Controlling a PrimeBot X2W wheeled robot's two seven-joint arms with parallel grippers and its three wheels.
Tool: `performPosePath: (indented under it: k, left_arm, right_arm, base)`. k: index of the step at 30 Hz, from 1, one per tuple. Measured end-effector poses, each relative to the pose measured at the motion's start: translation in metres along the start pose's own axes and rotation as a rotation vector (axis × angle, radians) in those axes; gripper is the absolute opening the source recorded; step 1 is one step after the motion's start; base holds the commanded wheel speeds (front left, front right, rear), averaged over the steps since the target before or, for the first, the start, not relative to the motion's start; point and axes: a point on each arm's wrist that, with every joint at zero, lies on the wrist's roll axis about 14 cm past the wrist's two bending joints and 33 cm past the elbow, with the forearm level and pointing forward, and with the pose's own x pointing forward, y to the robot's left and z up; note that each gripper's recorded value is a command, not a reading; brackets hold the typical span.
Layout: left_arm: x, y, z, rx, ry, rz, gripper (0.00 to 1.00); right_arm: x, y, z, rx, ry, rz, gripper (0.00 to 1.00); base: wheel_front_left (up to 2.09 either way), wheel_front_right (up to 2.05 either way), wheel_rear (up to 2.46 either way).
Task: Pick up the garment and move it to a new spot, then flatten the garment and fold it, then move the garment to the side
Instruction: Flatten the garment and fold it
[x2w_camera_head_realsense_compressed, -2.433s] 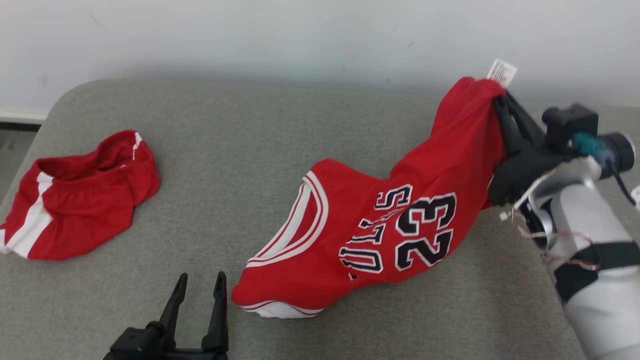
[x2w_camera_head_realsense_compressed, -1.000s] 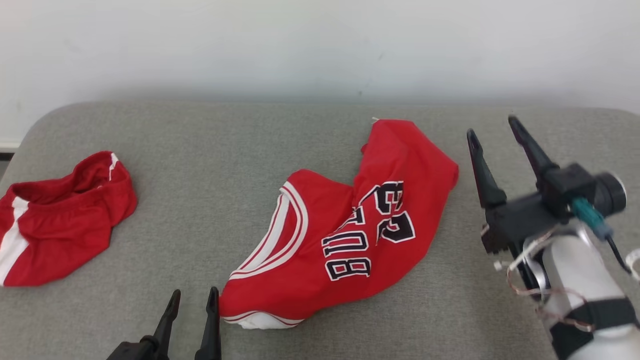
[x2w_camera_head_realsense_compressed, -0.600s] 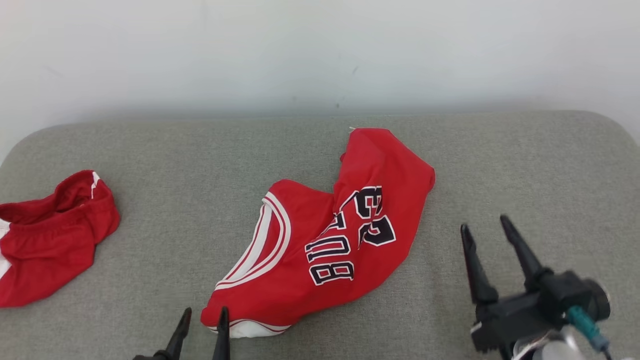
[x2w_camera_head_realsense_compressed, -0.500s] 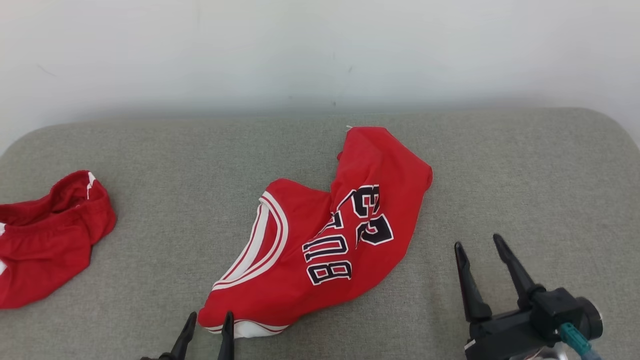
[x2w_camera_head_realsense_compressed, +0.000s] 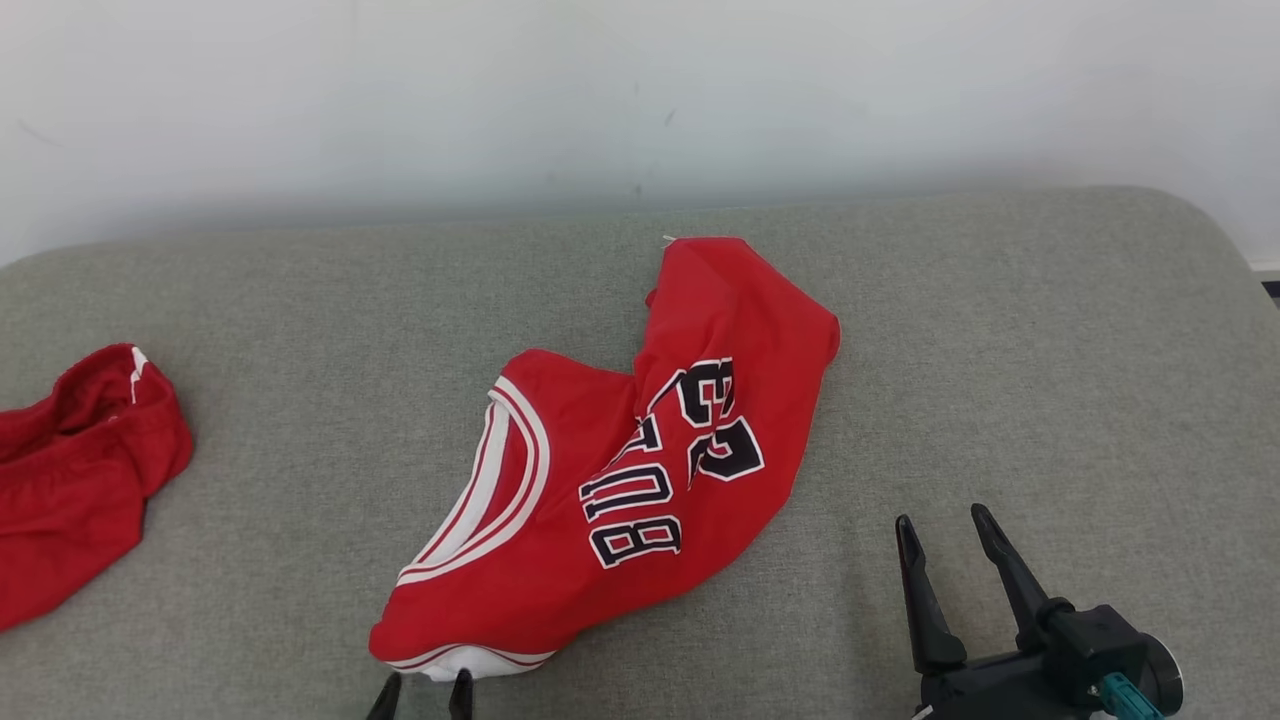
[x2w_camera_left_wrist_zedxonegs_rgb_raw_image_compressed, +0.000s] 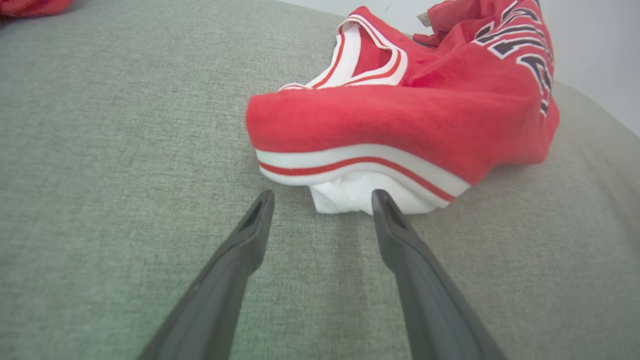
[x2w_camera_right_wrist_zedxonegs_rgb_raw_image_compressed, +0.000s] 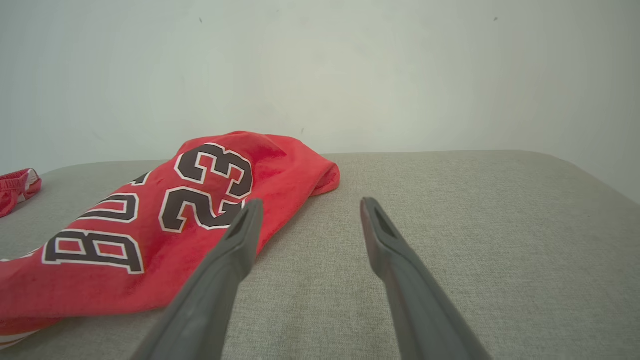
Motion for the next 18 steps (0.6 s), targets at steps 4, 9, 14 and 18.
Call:
performPosePath:
  k: [4,9,14,18]
  left_arm:
    - [0.01,-0.002,0.003,-0.008,-0.001,-0.008,0.88]
    - [0.017,-0.01,0.011,-0.008,-0.02,-0.035,0.0]
    - [0.013,-0.021,0.022,0.011,-0.058,-0.076,0.0]
    - [-0.003,-0.031,0.026,0.019,-0.081,-0.113,0.0]
  right_arm:
    - [0.0,0.0,-0.001,0.001,0.004,-0.002,1.0]
    - [-0.001,0.0,-0.006,0.001,0.017,-0.005,1.0]
    - [-0.004,0.0,-0.01,0.003,0.031,-0.005,1.0]
    - [-0.003,0.007,-0.01,0.008,0.031,0.015,1.0]
  base:
    - [0.0,0.0,0.0]
    - [0.0,0.0,0.0]
    - [0.0,0.0,0.0]
    - [0.0,0.0,0.0]
